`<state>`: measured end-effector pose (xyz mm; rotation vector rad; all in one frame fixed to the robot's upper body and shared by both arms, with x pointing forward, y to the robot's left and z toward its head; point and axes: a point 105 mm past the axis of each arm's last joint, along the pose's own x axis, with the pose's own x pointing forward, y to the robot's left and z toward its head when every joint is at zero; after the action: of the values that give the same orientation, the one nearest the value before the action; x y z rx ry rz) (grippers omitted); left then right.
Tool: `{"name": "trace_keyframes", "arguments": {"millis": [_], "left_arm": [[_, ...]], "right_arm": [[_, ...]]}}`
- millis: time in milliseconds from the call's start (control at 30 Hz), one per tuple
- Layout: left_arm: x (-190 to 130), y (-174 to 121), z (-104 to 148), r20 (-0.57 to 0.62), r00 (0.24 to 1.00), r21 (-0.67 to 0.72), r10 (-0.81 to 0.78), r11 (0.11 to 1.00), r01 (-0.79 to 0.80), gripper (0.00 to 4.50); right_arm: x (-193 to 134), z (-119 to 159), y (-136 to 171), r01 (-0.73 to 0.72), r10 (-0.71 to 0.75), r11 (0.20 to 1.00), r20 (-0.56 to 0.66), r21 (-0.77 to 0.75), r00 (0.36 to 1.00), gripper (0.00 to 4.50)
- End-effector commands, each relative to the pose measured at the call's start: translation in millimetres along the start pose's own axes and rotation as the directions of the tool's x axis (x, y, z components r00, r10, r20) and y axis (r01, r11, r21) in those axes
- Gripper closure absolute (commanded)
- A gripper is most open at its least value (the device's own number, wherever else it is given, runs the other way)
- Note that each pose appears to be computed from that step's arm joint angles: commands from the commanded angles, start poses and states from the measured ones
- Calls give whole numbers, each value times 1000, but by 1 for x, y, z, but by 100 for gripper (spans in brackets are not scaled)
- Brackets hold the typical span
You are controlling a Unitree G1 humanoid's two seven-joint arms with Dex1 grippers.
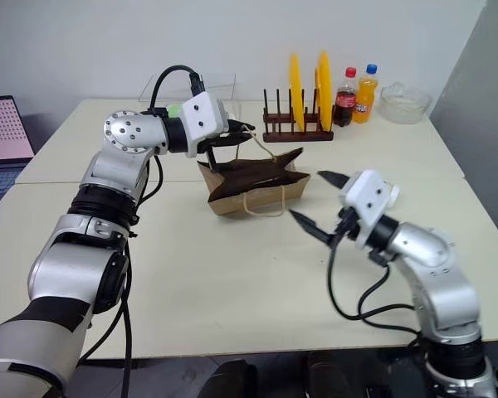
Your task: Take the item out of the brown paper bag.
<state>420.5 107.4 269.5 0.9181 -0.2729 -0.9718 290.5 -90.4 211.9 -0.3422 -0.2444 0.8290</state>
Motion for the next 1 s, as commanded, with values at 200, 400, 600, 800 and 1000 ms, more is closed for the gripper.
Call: {"name": "trace_keyframes", "arguments": {"millis": [200, 400, 600, 800, 1000], "left_arm": [[-29, 34, 13, 15, 997, -5, 81, 997, -81, 120], [-74, 37, 19, 66, 988, -118, 138, 984, -130, 63], [-107, 16, 13, 17, 901, -380, 433, 837, -394, 63], [-125, -70, -26, -289, 707, -438, 645, 568, -697, 63], [-130, -138, -54, -451, 603, -397, 658, 456, -796, 63]], "right_arm": [[11, 7, 2, 42, -39, 999, 68, -34, 997, 0], [5, 5, -3, 68, -64, 997, 76, -45, 995, 0], [-11, -1, -10, 184, -181, 982, 82, -32, 980, 0], [-35, -28, -15, 426, -425, 905, 46, -2, 904, 0], [-50, -59, -11, 560, -560, 828, -14, 11, 828, 0]]}}
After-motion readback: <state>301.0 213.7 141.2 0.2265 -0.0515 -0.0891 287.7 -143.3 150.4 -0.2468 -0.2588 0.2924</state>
